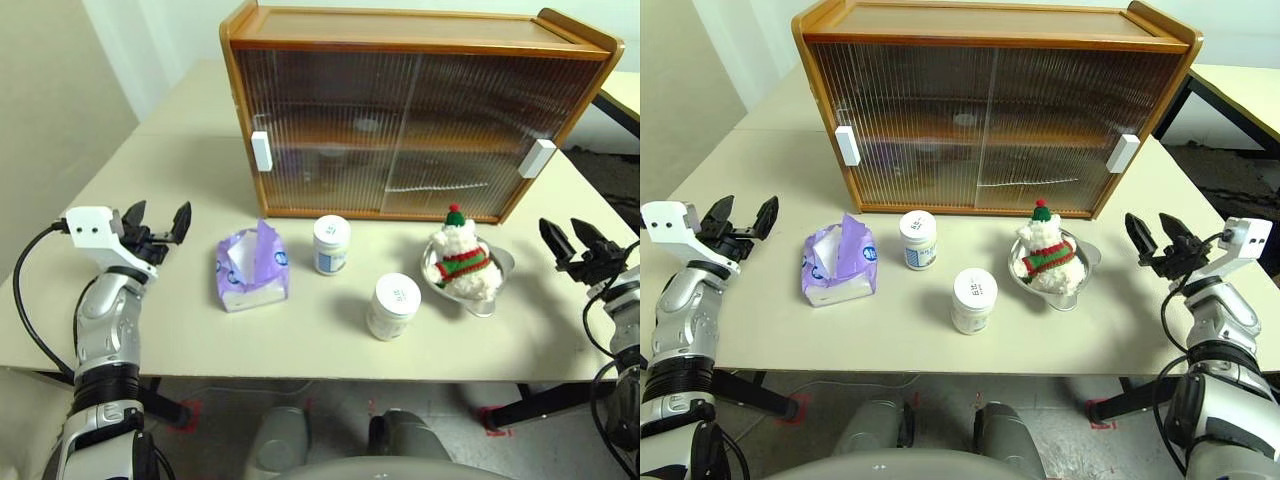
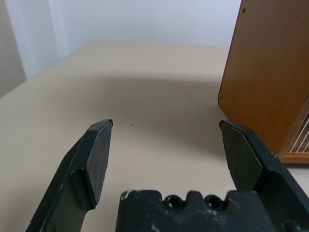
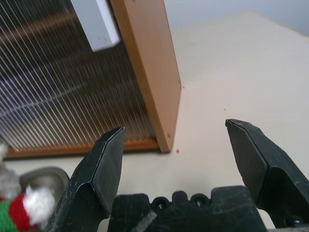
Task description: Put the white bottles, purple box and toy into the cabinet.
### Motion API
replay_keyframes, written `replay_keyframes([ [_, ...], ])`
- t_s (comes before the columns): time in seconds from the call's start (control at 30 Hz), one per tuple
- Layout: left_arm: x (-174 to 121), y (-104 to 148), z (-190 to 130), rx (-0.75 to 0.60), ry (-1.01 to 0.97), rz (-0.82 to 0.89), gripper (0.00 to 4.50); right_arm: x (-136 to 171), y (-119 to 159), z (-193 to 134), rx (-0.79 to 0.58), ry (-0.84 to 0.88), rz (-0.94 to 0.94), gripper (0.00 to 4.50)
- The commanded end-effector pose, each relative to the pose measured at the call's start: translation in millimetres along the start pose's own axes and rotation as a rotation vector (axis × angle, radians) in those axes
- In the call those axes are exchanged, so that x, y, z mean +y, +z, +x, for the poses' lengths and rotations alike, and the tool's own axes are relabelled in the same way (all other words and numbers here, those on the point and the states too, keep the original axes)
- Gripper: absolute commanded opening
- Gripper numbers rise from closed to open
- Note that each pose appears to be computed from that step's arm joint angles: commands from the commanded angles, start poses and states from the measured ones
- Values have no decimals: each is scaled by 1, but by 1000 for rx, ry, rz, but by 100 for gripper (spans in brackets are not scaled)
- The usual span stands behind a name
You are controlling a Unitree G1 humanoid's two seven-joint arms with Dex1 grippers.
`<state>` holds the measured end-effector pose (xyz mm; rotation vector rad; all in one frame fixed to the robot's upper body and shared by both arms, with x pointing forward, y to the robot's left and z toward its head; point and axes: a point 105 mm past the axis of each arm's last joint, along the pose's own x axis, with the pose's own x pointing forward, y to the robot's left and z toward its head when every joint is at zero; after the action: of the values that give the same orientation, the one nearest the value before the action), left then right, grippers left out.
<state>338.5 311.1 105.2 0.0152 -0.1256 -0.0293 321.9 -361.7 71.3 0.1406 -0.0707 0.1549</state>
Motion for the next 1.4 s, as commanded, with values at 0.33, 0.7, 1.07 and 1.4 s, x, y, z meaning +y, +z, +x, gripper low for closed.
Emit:
replay_keyframes([
  [0.33, 2, 1, 8, 1, -7, 2, 450, 1, 4, -4, -17, 27, -12, 447],
  [0.7, -8, 21, 10, -81, -80, 5, 450, 49, 23, -10, -60, 452, 6, 447],
  [1.07, -45, 60, 32, -132, -273, 54, 316, 93, 46, 1, -77, 668, -72, 450],
  [1.4, -100, 58, 53, -79, -430, 83, 1, 123, 43, 11, -103, 722, -53, 450],
])
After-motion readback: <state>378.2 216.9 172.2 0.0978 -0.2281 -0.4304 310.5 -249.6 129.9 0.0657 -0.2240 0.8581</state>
